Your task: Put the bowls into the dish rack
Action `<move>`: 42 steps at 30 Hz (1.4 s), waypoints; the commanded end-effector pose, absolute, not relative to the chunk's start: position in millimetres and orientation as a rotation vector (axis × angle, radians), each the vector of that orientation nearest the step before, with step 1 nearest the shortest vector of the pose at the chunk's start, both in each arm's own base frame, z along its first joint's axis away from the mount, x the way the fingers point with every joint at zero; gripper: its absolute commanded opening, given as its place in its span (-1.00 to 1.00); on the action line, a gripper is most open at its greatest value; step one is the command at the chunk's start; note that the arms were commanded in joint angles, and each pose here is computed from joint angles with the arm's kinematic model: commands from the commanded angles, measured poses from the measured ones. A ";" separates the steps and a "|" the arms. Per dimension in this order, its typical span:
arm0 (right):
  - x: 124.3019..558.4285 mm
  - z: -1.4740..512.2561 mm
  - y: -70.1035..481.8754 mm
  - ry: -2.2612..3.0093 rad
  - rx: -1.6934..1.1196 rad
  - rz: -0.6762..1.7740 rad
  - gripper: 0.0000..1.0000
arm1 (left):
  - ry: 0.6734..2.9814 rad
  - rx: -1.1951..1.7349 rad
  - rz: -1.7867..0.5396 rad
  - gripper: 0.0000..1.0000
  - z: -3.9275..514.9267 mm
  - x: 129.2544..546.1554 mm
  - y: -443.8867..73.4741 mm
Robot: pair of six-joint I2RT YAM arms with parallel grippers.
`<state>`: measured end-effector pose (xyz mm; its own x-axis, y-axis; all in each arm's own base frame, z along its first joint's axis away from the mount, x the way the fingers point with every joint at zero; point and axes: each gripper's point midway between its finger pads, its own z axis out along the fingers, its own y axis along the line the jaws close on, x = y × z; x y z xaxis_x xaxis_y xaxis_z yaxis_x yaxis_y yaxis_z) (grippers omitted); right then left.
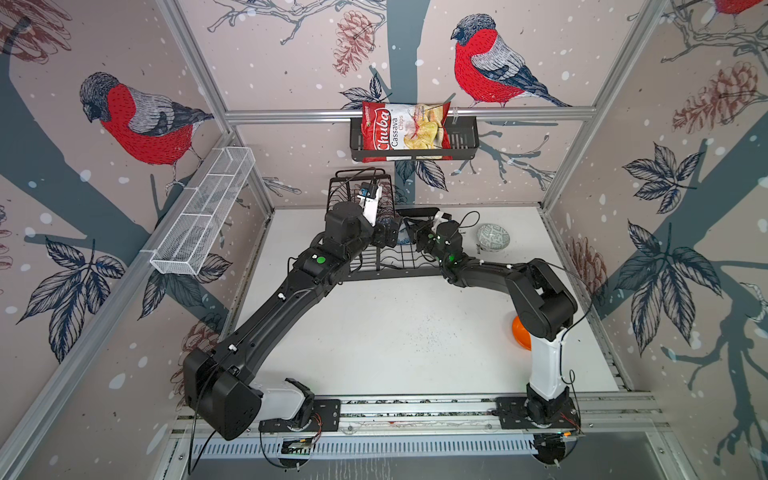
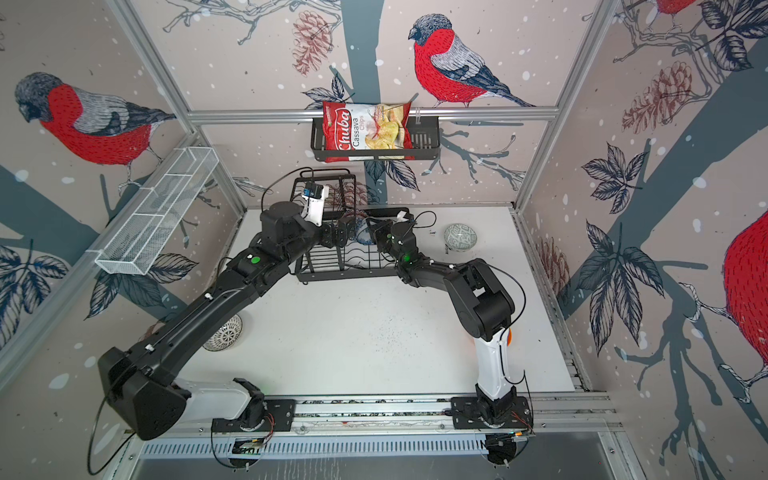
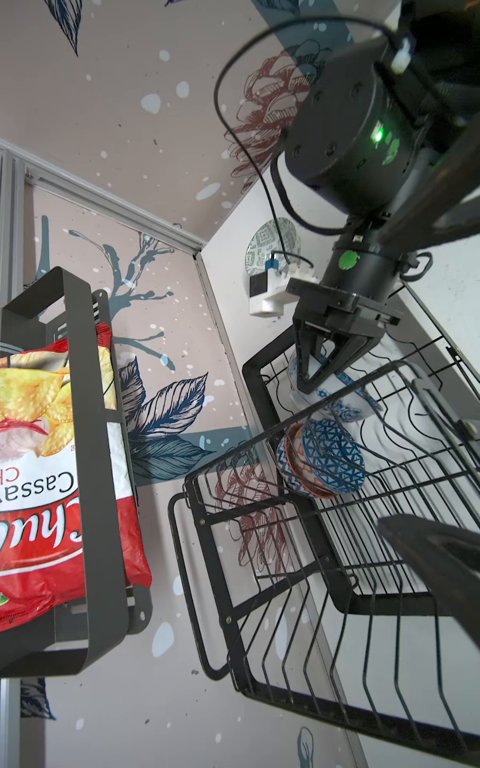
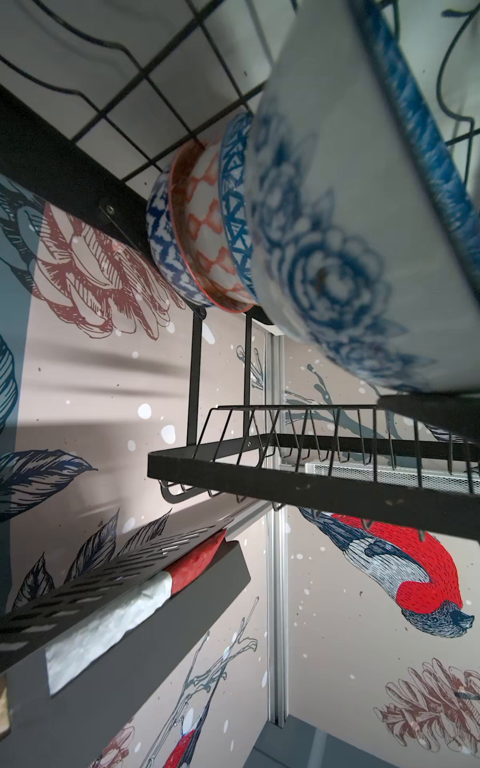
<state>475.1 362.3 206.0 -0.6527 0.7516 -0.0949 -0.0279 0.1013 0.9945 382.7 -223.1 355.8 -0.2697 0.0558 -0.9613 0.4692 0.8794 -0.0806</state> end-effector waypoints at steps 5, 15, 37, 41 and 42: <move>480.9 214.9 379.3 1.701 0.697 1.700 -1.00 | 1.819 0.378 -0.473 0.97 356.7 386.4 -226.0; 487.3 196.0 405.1 1.707 0.711 1.750 -1.00 | 1.822 0.341 -0.500 0.96 358.4 392.2 -215.2; 506.3 168.1 437.7 1.740 0.745 1.767 -1.00 | 1.816 0.313 -0.521 0.96 362.3 396.9 -205.7; 505.3 158.5 438.9 1.747 0.764 1.781 -1.00 | 1.817 0.309 -0.529 0.96 362.4 397.1 -204.5; 505.4 156.5 439.0 1.750 0.767 1.780 -1.00 | 1.816 0.307 -0.531 0.96 362.5 397.1 -204.6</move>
<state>505.4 437.0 149.3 -0.6985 0.7152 0.0216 0.0441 0.0130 0.9989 397.1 -202.3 352.6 -0.3296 -0.0389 -0.9433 0.4453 0.8746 -0.1917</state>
